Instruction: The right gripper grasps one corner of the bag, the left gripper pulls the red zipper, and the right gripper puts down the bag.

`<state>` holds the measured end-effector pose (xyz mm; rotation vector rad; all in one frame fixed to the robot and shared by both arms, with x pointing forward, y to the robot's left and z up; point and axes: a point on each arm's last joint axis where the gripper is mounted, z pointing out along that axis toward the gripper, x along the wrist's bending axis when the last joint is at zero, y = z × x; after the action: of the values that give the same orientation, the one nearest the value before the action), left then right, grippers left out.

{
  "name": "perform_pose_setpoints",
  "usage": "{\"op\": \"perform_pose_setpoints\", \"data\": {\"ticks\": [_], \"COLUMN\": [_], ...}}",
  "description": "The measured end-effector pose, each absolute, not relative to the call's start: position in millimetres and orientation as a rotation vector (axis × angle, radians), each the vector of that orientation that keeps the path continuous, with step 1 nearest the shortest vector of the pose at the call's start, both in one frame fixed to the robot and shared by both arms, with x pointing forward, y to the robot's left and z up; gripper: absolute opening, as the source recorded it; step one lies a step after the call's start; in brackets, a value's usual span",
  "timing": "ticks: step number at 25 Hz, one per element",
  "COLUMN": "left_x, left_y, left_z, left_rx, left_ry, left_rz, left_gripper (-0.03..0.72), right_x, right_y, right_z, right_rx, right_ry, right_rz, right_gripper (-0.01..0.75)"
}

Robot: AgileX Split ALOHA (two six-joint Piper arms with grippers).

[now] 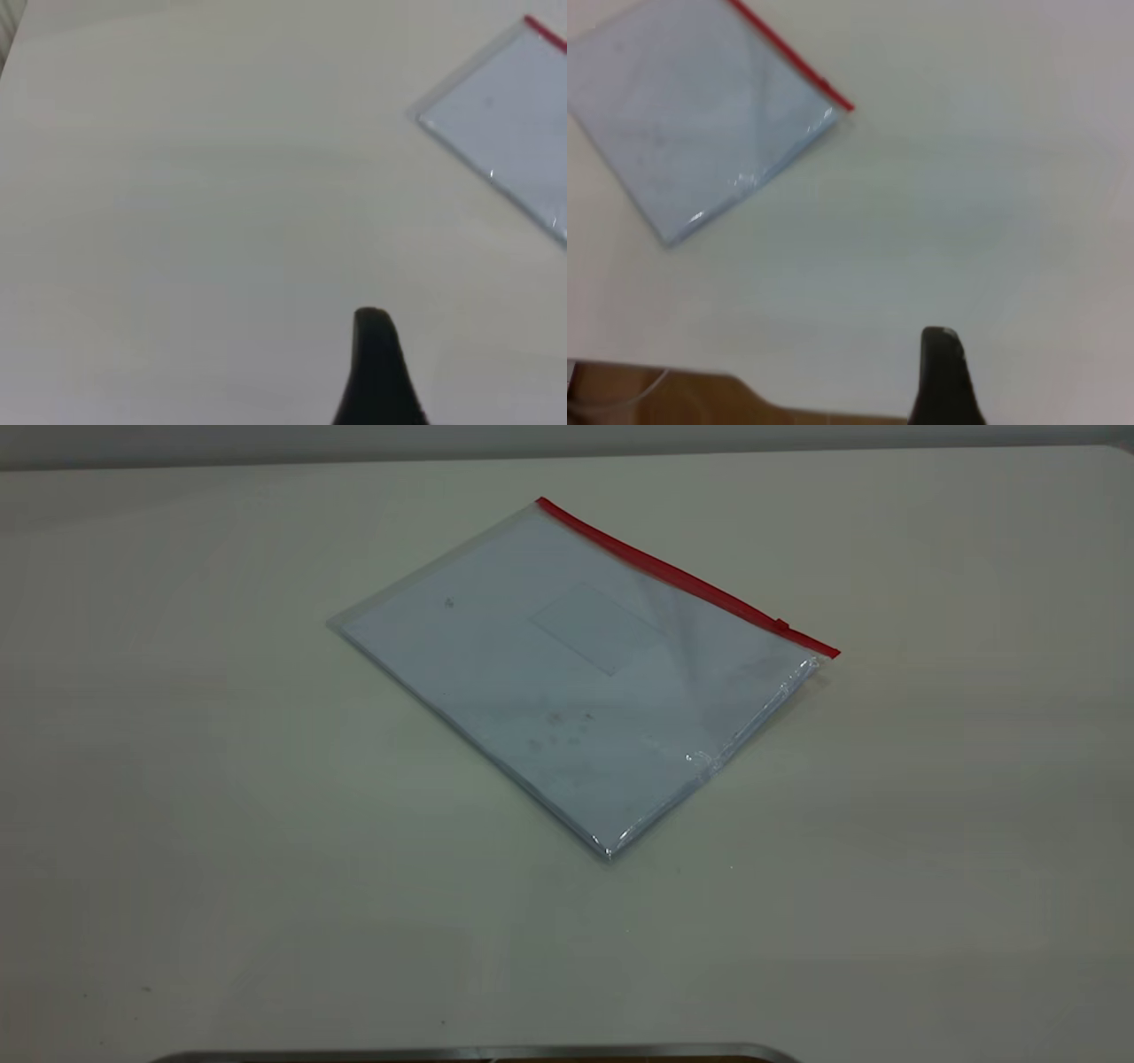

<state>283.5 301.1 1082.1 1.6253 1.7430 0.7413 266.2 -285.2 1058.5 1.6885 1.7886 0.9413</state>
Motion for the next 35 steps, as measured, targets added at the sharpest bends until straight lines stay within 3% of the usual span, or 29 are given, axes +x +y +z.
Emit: {"op": "perform_pose_setpoints", "data": {"ticks": [9, 20, 28, 35], "left_x": [405.9, 539.9, 594.7, 620.3], "left_y": [283.5, 256.7, 234.4, 230.4], "left_z": [1081.8, 1022.4, 974.3, 959.0], "left_rx": [1.687, 2.006, 2.161, 2.193], "left_ry": [1.753, 1.490, 1.185, 1.116], "left_rz": [0.542, 0.301, 0.034, -0.006], "left_gripper": [0.580, 0.580, 0.580, 0.580], "right_x": [357.0, 438.4, 478.0, 505.3], "right_y": [-285.2, -277.6, -272.3, -266.4], "right_z": [1054.5, 991.5, 919.4, 862.5], "right_rx": [1.841, 2.055, 2.174, 2.233], "right_ry": [1.823, 1.981, 2.112, 2.161], "right_rz": [0.890, 0.818, 0.753, 0.811], "right_gripper": [0.570, 0.570, 0.570, 0.570]}}
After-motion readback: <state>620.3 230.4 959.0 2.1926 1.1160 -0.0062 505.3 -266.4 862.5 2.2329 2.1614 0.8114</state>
